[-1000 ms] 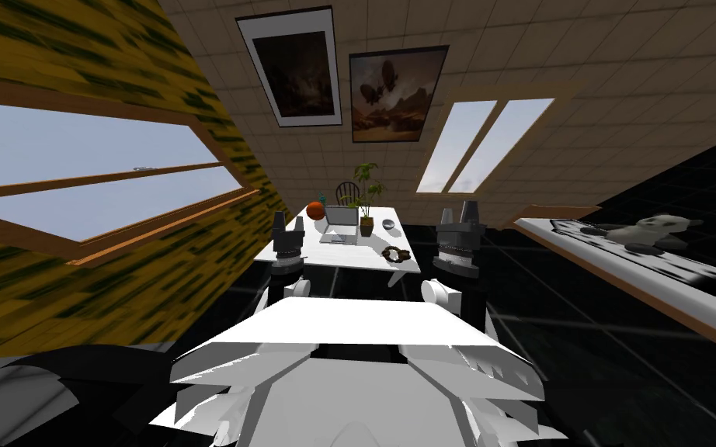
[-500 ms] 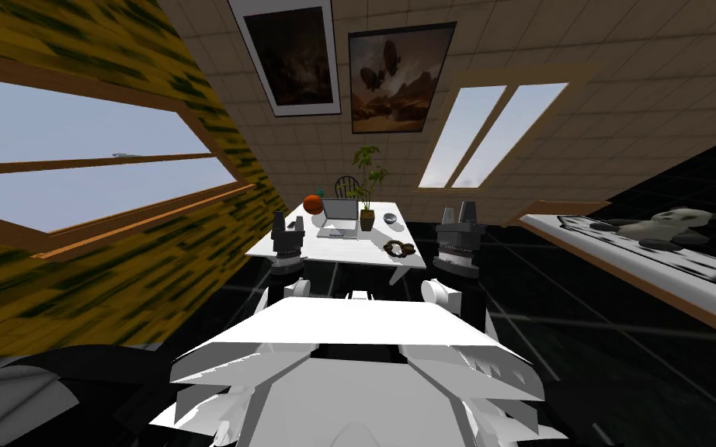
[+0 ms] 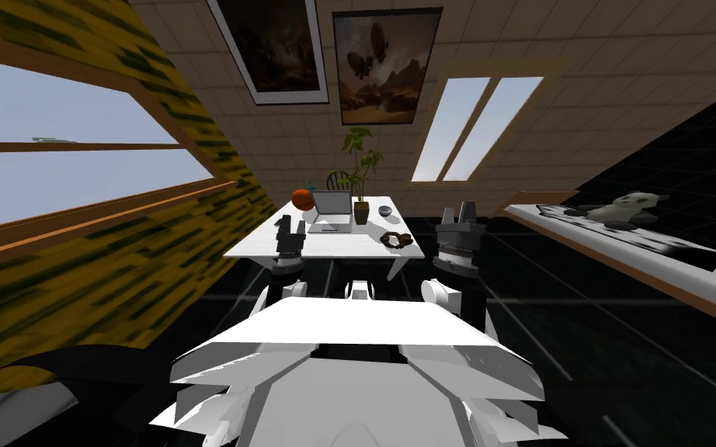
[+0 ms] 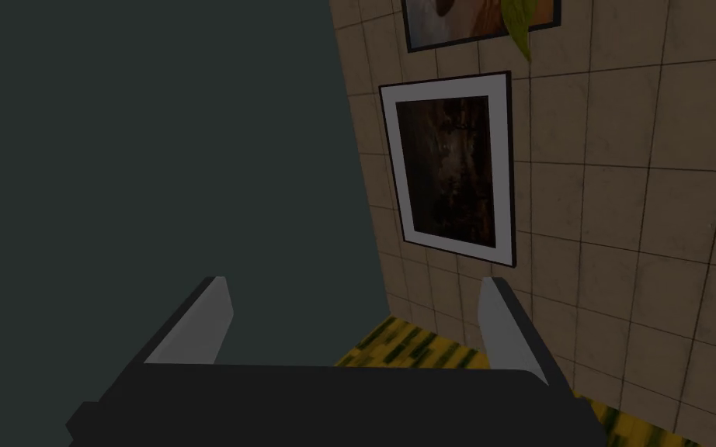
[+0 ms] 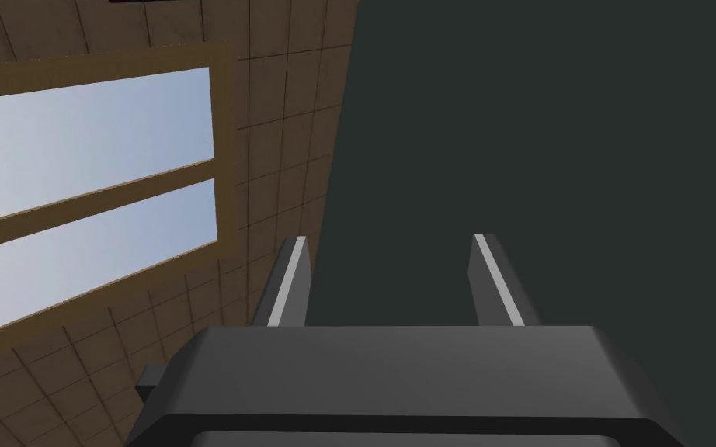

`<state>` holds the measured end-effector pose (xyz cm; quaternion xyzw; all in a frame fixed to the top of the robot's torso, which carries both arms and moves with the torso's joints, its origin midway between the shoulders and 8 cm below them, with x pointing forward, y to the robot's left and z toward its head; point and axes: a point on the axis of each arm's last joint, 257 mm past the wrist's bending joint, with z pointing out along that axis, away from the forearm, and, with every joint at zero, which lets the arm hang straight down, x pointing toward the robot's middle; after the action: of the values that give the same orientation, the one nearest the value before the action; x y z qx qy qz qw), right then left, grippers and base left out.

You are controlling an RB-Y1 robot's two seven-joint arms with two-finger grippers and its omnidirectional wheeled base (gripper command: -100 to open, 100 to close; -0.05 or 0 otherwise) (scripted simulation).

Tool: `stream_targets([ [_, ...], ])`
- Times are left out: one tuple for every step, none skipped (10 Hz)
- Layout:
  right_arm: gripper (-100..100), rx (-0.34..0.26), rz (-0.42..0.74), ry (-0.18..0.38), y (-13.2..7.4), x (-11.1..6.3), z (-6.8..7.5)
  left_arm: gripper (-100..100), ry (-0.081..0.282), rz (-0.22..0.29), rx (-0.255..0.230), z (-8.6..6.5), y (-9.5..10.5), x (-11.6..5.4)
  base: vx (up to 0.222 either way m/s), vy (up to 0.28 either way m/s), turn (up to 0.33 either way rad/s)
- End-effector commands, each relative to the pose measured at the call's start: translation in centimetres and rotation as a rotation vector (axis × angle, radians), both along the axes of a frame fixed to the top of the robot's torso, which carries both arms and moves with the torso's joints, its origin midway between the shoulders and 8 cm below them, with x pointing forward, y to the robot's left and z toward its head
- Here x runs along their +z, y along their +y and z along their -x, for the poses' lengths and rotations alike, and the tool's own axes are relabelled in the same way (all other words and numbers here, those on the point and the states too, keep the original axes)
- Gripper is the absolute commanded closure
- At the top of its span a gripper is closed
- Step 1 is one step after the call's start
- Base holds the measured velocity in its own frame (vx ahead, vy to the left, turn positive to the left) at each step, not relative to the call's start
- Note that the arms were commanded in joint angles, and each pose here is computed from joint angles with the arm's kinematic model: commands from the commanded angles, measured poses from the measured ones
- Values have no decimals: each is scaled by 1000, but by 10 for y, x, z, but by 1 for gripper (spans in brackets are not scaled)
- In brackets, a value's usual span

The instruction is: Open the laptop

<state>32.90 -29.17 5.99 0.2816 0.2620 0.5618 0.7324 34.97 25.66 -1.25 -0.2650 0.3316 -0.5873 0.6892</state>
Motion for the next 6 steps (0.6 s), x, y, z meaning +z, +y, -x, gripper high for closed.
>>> stream_targets([
  [0,0,0,0,0,0,0,-100,114,-48,33,-14,18,-35,-40,-3,-337],
  [0,0,0,0,0,0,0,-100,163,-67,51,-19,28,-50,-45,-9,-312],
  [0,0,0,0,0,0,0,-100,215,-87,72,-23,40,-67,-43,-11,-351],
  [0,0,0,0,0,0,0,-100,215,-87,72,-23,40,-67,-24,1,-97],
  [0,0,0,0,0,0,0,-100,268,-107,95,-27,53,-84,-17,0,-213],
  [0,0,0,0,0,0,0,-100,323,-126,122,-30,68,-102,-27,3,-403],
])
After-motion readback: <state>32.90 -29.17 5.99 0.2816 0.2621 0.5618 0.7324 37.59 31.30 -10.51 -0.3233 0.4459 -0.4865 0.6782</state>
